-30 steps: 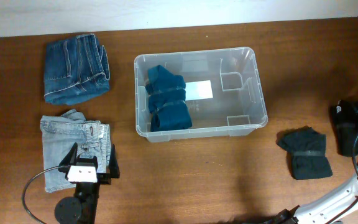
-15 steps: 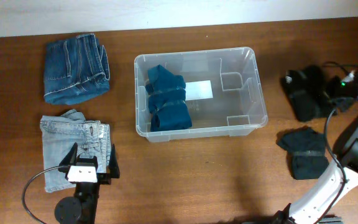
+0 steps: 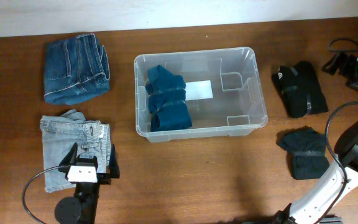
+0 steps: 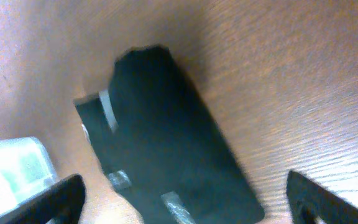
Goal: Pack container
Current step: 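Move the right gripper to the black folded garment at right and grasp it, then lift the black garment with the right gripper and carry it over the bin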
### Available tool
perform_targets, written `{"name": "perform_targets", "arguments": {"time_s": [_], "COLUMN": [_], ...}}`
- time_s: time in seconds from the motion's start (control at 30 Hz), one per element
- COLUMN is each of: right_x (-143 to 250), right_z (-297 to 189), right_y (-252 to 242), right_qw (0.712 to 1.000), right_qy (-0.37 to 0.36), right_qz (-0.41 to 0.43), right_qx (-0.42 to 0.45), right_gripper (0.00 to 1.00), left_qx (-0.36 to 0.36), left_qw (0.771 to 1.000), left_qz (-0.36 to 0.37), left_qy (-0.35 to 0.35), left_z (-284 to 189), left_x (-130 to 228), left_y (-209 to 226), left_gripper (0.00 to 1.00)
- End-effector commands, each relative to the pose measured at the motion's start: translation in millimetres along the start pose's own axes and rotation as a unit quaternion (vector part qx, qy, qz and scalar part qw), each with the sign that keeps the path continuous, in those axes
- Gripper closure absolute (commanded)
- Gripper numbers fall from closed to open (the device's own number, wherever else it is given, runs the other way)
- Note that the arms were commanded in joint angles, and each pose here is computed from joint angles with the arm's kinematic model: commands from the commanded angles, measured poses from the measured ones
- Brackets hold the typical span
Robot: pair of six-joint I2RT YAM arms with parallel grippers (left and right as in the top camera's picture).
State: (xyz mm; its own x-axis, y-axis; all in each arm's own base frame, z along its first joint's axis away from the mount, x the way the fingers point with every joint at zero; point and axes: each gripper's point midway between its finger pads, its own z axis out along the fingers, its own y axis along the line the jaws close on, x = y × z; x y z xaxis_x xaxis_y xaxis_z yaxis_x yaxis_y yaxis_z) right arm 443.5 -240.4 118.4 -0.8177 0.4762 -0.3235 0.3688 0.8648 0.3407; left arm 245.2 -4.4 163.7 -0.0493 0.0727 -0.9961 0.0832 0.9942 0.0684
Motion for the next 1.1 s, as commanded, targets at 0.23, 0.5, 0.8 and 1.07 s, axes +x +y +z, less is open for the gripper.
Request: {"name": "perform_targets", "arguments": {"time_s": [0.23, 0.5, 0.8, 1.07], "right_x": [16.5, 22.6, 36.6, 43.9], "right_z": [38.6, 70.4, 100.3, 109.1], "right_y": [-4.3, -14.5, -10.2, 8.6], "right_qw": [0.984, 0.981, 0.98, 0.975], "right_qy": [0.036, 0.048, 0.069, 0.086], "right_qz": [-0.171, -0.178, -0.168, -0.178], "right_qx": [-0.041, -0.053, -0.087, -0.099], "right_gripper": [0.0, 0.0, 0.0, 0.01], "left_qx": [0.004, 0.004, 0.004, 0.004], "left_qw": [1.0, 1.0, 1.0, 1.0], "left_qz": [0.006, 0.006, 0.006, 0.006], "left_qy": [0.0, 0.0, 0.0, 0.0], "left_z": [0.0, 0.0, 0.1, 0.0], "left_x": [1.7, 1.6, 1.8, 1.6], "left_y": [-1.1, -1.2, -1.2, -1.1], "left_gripper": [0.01, 0.01, 0.01, 0.01]}}
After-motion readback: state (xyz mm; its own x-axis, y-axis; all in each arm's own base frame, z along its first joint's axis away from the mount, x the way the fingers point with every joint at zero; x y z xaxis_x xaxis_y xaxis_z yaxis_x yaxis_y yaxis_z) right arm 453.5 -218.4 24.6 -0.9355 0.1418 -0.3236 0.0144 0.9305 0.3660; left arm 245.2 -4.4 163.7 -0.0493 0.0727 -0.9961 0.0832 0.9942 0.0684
